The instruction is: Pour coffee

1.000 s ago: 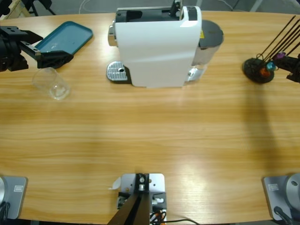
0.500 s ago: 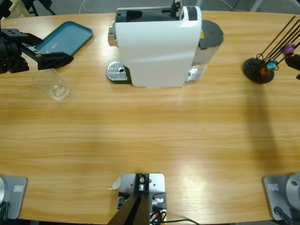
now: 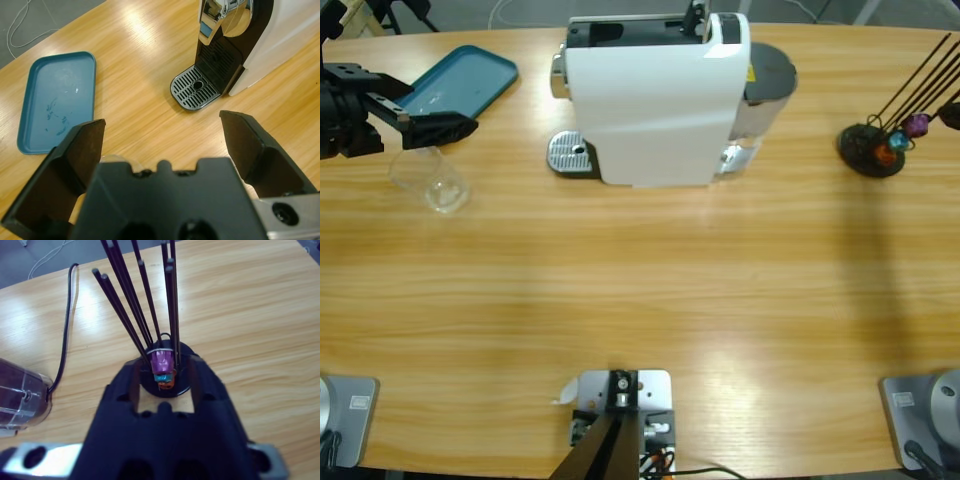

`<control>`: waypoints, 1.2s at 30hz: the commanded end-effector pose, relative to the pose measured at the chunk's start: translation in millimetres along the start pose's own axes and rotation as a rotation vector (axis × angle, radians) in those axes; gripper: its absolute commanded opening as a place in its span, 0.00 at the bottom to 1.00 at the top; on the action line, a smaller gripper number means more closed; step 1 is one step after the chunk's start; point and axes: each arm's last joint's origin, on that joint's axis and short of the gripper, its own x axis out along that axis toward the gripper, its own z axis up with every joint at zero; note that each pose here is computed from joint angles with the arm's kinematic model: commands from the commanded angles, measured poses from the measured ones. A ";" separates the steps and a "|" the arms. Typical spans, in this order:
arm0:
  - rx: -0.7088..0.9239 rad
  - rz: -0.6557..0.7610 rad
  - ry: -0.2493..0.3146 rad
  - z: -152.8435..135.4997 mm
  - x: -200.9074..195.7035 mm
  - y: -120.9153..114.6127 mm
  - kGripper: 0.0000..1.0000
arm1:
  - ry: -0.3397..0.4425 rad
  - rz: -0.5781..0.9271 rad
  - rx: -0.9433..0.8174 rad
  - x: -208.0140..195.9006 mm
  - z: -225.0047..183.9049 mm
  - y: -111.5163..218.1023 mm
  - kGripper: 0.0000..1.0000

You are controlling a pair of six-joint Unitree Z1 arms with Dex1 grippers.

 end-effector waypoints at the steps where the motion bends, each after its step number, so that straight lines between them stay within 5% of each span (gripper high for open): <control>1: -0.011 -0.009 0.038 -10.1 8.3 -1.5 1.00 | 0.113 -0.002 -0.012 32.7 -23.1 5.1 0.89; 18: -0.016 -0.013 0.035 -11.0 6.4 -1.2 1.00 | 0.104 -0.020 -0.030 45.4 -23.4 1.0 0.66; 23: -0.016 -0.014 0.036 -10.8 6.9 -1.4 1.00 | 0.106 -0.021 -0.037 45.6 -24.0 0.5 0.46; 34: -0.015 -0.014 0.042 -11.1 8.6 -1.8 1.00 | 0.099 -0.023 -0.035 43.3 -23.7 -0.9 0.43; 36: -0.015 -0.014 0.042 -11.3 8.7 -1.8 1.00 | 0.101 -0.024 -0.038 44.9 -24.1 -0.8 0.31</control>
